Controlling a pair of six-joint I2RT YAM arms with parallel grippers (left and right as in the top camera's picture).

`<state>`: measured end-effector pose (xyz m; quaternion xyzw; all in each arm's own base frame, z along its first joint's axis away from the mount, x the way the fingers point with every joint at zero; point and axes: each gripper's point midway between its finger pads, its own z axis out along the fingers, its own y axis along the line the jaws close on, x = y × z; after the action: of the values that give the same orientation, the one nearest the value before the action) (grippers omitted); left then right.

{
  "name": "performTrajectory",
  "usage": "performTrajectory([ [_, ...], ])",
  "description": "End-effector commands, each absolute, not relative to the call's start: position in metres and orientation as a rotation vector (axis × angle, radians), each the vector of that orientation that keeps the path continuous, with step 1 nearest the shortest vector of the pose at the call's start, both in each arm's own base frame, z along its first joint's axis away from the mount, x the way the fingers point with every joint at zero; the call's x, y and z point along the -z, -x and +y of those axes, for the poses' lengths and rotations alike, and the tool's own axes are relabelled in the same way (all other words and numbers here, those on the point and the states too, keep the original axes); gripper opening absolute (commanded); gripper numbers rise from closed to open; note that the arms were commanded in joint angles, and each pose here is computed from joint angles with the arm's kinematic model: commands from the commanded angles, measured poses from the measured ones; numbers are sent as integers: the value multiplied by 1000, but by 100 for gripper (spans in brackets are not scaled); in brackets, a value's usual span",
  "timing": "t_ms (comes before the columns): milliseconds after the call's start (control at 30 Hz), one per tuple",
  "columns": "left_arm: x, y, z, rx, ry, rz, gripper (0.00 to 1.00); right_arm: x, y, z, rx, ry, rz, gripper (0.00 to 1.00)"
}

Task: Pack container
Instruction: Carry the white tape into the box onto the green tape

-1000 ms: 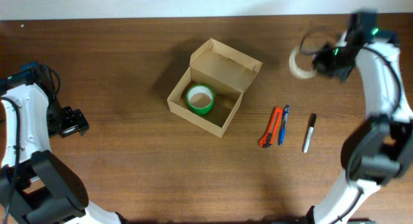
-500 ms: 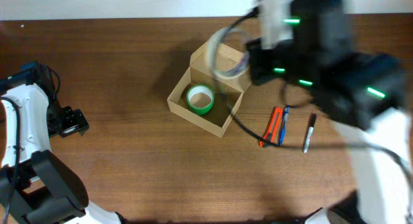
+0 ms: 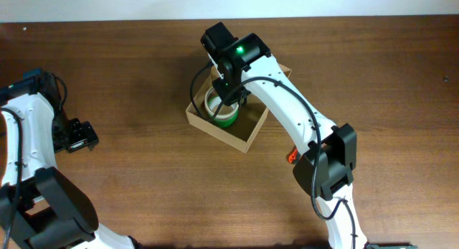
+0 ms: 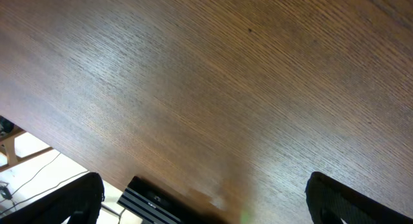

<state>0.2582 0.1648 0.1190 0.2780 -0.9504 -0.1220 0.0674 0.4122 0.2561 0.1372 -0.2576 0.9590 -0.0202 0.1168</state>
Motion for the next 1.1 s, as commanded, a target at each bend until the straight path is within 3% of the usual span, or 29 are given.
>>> performTrajectory([
  [0,-120,-257,164,361,-826,-2870,100,-139,-422,255,65,730,2783,4],
  [1067,-120,-257,164,361,-826,-2870,100,-69,-451,259,21,626,2859,4],
])
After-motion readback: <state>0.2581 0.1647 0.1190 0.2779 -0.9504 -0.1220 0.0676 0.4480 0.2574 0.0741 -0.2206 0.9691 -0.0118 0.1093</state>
